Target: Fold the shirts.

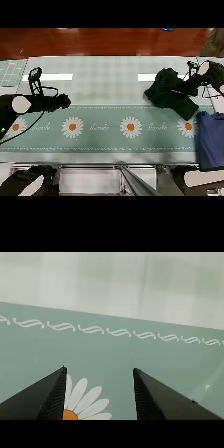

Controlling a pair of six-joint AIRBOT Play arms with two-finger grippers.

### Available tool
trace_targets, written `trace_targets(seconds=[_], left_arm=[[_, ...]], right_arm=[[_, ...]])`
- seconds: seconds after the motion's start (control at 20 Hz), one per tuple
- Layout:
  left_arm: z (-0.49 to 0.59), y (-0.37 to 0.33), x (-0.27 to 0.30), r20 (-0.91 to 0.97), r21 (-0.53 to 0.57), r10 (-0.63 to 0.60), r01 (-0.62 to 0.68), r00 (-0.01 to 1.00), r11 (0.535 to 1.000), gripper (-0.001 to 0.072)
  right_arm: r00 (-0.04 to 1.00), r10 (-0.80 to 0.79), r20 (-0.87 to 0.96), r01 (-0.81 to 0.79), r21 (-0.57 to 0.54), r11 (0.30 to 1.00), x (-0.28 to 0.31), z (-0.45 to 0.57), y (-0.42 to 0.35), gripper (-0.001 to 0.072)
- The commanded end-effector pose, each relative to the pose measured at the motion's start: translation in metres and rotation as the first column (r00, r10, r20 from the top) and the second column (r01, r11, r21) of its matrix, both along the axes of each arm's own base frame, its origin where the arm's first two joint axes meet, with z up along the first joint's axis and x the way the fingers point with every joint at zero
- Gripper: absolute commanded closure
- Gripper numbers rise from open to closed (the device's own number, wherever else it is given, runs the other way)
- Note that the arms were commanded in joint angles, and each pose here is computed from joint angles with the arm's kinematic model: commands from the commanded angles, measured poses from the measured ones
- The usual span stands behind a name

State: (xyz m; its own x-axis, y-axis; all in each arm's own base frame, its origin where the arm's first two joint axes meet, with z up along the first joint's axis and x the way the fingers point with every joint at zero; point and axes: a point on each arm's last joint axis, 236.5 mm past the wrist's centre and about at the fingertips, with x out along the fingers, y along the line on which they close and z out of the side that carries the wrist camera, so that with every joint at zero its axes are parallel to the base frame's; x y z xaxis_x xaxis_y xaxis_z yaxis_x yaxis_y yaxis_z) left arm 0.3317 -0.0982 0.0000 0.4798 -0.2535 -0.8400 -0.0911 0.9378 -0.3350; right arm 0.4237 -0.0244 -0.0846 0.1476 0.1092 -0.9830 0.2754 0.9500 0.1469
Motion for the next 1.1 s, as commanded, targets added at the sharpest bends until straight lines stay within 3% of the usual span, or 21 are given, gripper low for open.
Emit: trace_targets(seconds=[0.0, 0.2, 0.35, 0.6, 1.05], left_arm=[[0.001, -0.004, 0.001, 0.009, -0.018, -0.001, 0.002, 1.0, 1.0, 0.02], [0.009, 0.002, 0.002, 0.031, 0.03, -0.054, 0.053, 0.998, 0.998, 0.02], [0.06, 0.036, 0.018, 0.169, 0.075, 0.008, -0.021, 0.986, 0.997, 0.0201], [0.133, 0.061, 0.008, 0.347, 0.051, 0.076, -0.1, 0.935, 0.994, 0.0201], [0.133, 0.028, -0.026, 0.29, 0.028, -0.016, 0.008, 0.957, 1.0, 0.0201]], right_arm=[[0.998, 0.068, 0.005, -0.068, 0.074, 0.995, 0.005, -0.014, 0.033, 0.0687], [0.976, 0.177, 0.124, -0.183, 0.039, 0.982, 0.027, 0.034, 0.05, 0.0687], [0.904, 0.203, 0.376, -0.208, -0.027, 0.978, 0.061, 0.153, 0.053, 0.0687], [0.592, 0.215, 0.777, -0.159, -0.149, 0.976, 0.061, 0.384, 0.053, 0.0687], [0.065, 0.139, 0.988, -0.266, -0.117, 0.957, -0.039, 0.596, 0.106, 0.0687]])
